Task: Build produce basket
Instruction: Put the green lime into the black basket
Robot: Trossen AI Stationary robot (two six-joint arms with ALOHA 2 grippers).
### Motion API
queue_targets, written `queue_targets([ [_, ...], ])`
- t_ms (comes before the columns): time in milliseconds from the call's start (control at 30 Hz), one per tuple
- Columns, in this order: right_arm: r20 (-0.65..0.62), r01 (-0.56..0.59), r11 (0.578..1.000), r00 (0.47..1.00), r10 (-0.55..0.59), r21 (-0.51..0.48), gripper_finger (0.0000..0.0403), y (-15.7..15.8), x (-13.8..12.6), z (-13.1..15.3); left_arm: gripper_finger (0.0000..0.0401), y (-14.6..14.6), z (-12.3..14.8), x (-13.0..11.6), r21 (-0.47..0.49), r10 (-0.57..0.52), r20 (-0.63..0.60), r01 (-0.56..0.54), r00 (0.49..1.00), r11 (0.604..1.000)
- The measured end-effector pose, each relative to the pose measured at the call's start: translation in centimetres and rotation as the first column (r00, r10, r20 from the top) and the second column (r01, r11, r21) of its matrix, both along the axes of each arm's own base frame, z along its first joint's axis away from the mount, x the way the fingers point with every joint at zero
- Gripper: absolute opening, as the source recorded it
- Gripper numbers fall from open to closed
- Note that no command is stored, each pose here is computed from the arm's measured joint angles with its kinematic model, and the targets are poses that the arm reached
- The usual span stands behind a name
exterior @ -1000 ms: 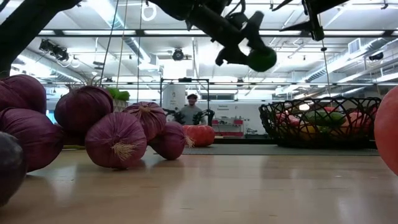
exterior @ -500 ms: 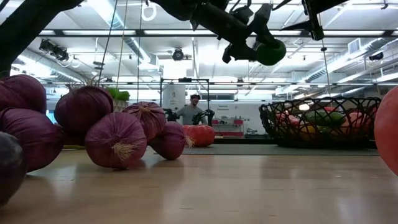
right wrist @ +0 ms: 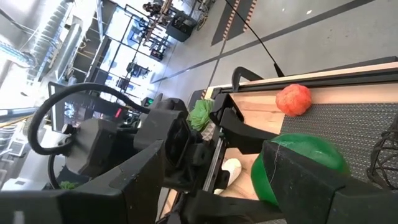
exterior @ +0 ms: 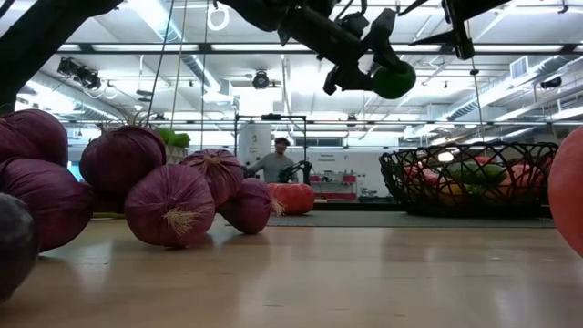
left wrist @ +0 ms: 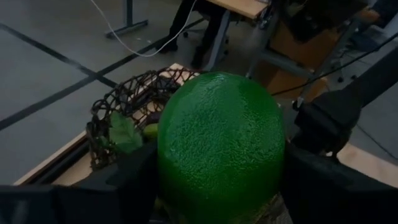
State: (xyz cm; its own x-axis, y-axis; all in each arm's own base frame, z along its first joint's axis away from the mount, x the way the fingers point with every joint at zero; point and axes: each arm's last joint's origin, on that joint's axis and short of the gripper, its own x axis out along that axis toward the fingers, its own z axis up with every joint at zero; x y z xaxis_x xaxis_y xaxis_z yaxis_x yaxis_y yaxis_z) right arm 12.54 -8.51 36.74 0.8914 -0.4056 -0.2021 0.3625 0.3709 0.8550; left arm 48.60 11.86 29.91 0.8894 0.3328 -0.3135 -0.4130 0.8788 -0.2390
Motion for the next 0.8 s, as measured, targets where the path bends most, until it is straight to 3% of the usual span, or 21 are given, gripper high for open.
queue_targets([
  [167,-0.001,0.001,1.000,1.000,-0.001,0.005,0.0272,0.0,0.0,0.0,0.0292,0.1,0.3,0.1,0.019,-0.002,0.033,0.001,0.999,1.000],
  [333,0.002,0.002,1.000,1.000,-0.002,0.012,0.0272,0.0,0.0,0.0,0.0311,0.0,0.8,0.2,0.178,-0.050,0.024,0.045,0.998,0.983],
  [567,0.002,0.002,1.000,1.000,-0.002,0.011,0.0272,0.0,0.0,0.0,0.0313,0.1,1.0,0.3,0.160,-0.043,0.045,0.035,0.998,0.987],
  [800,0.014,0.006,1.000,1.000,-0.006,0.026,0.0272,0.0,0.1,0.0,0.0314,0.2,0.0,0.9,0.238,-0.061,0.017,0.055,0.998,0.970],
])
